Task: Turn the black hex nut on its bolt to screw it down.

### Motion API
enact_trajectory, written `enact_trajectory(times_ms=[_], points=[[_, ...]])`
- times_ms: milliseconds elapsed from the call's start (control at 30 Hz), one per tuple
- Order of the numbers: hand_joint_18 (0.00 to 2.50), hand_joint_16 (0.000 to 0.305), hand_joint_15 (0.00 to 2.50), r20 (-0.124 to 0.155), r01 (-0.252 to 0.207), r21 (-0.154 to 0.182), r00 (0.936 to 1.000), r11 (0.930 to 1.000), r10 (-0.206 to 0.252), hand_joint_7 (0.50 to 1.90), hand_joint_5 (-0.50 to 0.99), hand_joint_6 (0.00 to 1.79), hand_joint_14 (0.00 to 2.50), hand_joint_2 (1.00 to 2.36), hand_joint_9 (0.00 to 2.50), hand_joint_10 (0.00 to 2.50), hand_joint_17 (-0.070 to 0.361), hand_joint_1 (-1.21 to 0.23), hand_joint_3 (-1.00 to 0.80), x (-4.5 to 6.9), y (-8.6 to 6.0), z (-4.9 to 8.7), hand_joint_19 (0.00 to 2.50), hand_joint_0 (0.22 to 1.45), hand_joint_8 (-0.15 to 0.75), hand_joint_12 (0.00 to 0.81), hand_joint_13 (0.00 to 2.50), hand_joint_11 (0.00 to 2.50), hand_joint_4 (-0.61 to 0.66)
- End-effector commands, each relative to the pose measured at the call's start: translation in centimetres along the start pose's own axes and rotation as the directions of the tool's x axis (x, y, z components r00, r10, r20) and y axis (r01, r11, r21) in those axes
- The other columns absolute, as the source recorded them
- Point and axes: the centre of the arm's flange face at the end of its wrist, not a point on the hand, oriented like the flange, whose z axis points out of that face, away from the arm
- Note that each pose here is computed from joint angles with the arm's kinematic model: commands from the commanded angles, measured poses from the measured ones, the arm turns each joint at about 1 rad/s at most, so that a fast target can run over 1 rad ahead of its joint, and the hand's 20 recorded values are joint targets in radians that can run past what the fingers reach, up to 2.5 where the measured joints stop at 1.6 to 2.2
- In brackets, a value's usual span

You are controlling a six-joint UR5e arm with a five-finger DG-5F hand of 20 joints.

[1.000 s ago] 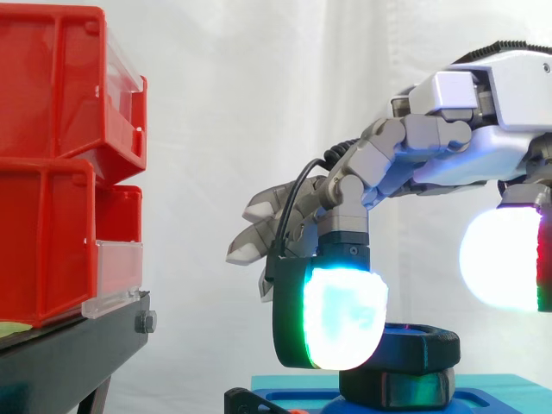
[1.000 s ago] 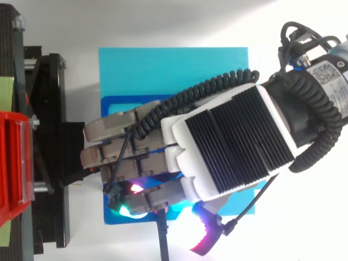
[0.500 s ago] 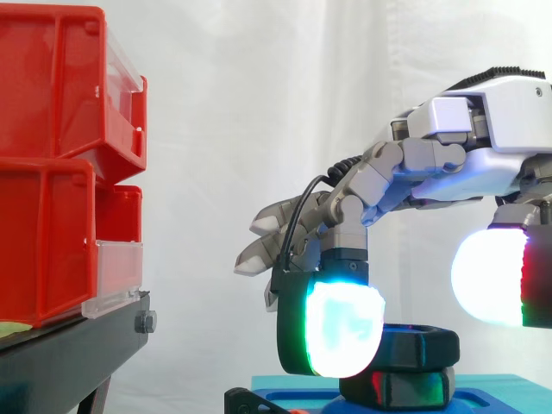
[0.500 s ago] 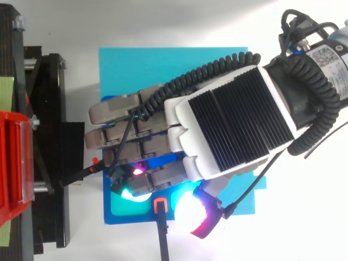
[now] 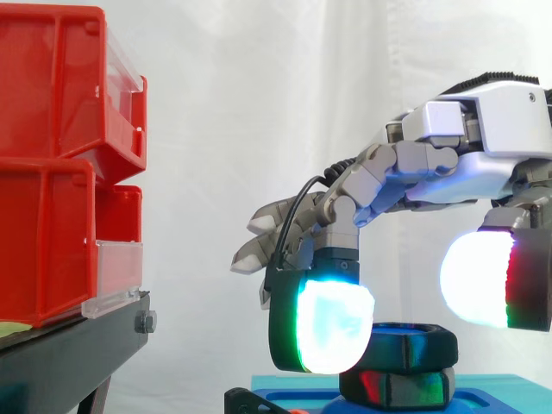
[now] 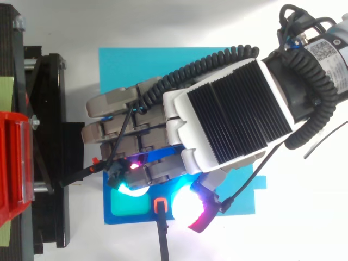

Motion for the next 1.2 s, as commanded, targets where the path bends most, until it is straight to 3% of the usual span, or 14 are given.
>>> enact_trajectory(times_ms=[0,167,1167], points=[[0.1,0.013,0.01,0.009,0.005,0.0,0.9999,1.0,-0.005,0.6,-0.21,0.84,0.0,1.0,0.57,0.01,0.03,-0.48,-0.5,0.7,-0.1,0.0,0.15,0.53,0.247,0.132,0.36,0.36,0.22],[0.1,0.013,0.01,0.032,0.018,-0.006,0.9993,0.9998,-0.018,0.61,-0.21,0.84,0.0,1.0,0.57,0.01,0.03,-0.48,-0.5,1.0,-0.3,0.0,0.14,0.53,0.246,0.131,0.37,0.35,0.22],[0.11,0.013,0.0,0.025,0.03,-0.004,0.9992,0.9995,-0.03,0.6,-0.21,0.84,0.0,1.0,0.57,0.01,0.03,-0.49,-0.5,1.1,-1.6,-1.2,0.14,0.54,0.247,0.129,0.36,0.36,0.22]])
